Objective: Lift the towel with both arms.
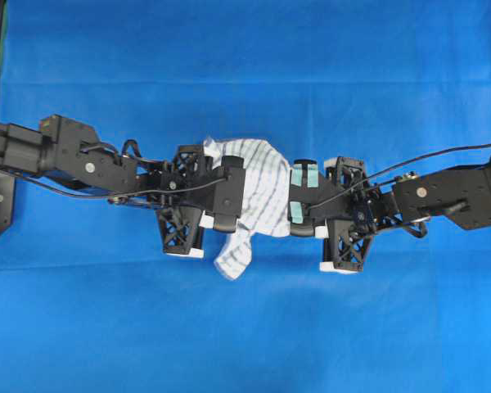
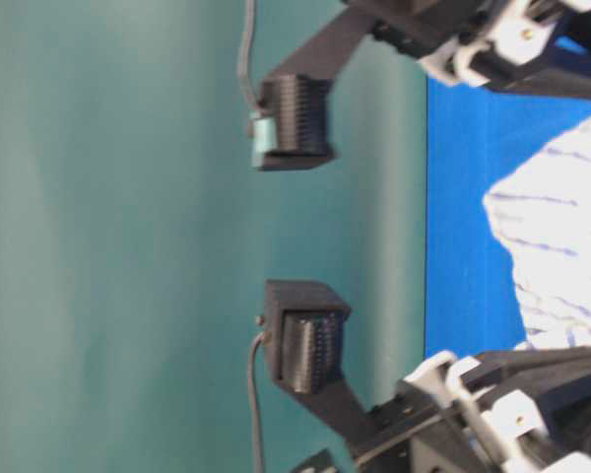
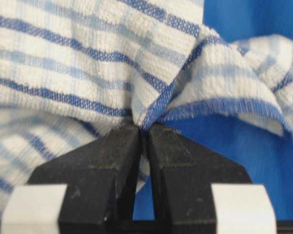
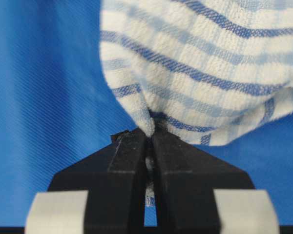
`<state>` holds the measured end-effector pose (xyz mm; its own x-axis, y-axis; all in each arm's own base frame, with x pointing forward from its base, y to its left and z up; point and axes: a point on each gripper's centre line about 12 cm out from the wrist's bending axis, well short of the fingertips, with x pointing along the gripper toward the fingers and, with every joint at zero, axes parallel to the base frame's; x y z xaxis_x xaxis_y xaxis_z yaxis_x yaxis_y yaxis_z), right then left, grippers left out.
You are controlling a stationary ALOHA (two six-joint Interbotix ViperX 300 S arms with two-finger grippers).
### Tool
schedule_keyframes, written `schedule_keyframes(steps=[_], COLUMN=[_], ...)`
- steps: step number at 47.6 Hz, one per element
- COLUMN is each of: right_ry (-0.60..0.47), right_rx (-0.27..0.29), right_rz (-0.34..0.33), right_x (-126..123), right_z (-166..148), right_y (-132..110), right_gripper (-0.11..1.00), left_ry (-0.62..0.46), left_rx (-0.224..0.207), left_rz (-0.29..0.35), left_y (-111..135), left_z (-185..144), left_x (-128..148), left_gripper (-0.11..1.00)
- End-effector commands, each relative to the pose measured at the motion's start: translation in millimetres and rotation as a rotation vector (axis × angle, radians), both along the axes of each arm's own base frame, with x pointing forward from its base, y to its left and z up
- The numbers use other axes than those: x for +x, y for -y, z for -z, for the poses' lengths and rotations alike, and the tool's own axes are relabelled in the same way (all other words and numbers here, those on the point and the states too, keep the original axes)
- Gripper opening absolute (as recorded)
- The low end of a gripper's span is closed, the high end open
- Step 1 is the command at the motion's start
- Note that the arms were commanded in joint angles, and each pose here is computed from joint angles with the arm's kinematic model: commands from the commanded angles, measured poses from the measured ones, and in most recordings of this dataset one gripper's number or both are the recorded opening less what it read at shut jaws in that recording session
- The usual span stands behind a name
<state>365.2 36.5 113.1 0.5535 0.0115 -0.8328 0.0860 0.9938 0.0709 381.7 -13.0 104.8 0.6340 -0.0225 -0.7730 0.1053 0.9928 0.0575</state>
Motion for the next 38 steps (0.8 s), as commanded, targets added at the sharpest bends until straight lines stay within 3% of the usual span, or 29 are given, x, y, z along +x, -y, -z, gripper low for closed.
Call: schedule_keyframes(steps=[1, 15, 28, 38], right_ry=[0.088, 0.226, 0.321, 0.406], right_rx=[0.005, -0.023, -0.123, -0.171], right_rz=[-0.004, 0.043, 0.081, 0.088], right_x=[8.2, 6.2, -6.4, -15.1], right_z=[-33.3, -137.4, -238.3, -306.0], right_y=[-1.7, 11.4, 26.8, 32.5], right_gripper=[0.01, 0.01, 0.01, 0.01], left_ry=[0.052, 0.089, 0.232, 0.275], left_rx=[-0.005, -0.006, 0.000, 0.008], left_rz=[-0.004, -0.018, -0.031, -0.036], left_y=[-1.0, -7.9, -14.8, -17.7], left_z=[-37.6, -129.7, -243.1, -306.8], left_x=[1.4, -25.7, -56.3, -74.4], left_gripper=[0.03, 0.03, 0.03, 0.03])
